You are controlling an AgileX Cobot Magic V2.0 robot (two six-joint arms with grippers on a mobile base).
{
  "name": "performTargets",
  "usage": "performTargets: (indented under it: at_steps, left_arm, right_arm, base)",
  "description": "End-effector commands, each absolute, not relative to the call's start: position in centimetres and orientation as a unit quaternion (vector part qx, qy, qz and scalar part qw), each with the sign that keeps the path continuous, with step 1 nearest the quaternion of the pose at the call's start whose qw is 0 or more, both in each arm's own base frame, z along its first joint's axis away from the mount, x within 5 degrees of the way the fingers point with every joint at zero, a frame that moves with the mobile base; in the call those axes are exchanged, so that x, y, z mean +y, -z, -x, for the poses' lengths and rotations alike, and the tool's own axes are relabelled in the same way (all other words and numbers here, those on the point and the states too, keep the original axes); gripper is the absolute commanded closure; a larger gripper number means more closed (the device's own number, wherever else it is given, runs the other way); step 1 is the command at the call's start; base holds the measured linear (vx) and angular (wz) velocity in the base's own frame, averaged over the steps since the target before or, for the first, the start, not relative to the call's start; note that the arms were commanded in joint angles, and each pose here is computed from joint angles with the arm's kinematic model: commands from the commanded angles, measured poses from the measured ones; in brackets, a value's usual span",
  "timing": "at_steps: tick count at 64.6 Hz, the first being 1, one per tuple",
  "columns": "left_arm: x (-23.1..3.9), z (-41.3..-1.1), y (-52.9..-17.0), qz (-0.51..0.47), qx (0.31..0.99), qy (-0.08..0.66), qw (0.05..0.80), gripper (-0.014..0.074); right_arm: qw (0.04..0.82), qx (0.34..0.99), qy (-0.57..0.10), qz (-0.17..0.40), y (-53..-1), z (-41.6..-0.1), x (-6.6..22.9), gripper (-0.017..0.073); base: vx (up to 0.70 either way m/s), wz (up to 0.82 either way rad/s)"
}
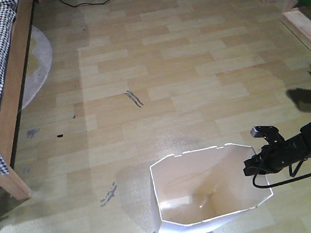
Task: Move trash bin to bedside with robot
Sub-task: 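Drive forward toward the bed, dragging the bin with the right gripper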
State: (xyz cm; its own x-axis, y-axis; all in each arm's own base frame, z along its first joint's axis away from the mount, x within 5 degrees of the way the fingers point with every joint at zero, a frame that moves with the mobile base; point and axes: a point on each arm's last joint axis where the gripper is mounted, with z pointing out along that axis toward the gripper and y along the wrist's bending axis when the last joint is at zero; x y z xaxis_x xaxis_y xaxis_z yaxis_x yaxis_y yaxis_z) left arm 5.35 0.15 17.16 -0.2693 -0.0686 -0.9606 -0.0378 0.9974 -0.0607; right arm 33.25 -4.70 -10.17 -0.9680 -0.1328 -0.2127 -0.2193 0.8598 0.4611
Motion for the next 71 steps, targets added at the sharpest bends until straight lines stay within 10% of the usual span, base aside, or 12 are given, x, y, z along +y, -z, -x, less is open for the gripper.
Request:
performTargets:
  at_steps: [1, 71]
  left_arm:
    - [0.12, -5.61, -17.6, 0.034, 0.781, 0.017, 0.624, 0.06]
    - [0.12, -5.61, -17.6, 0.034, 0.781, 0.017, 0.624, 0.06]
  right_arm:
    - [0.132, 0.927, -0.339, 0.093, 6.28, -34.95, -3.71, 0.0561]
    - [0.132, 0.927, -0.339, 0.093, 6.28, -34.96, -3.71, 0.0561]
  base:
    - [0.4, 0.1]
    - [0.42, 0.09]
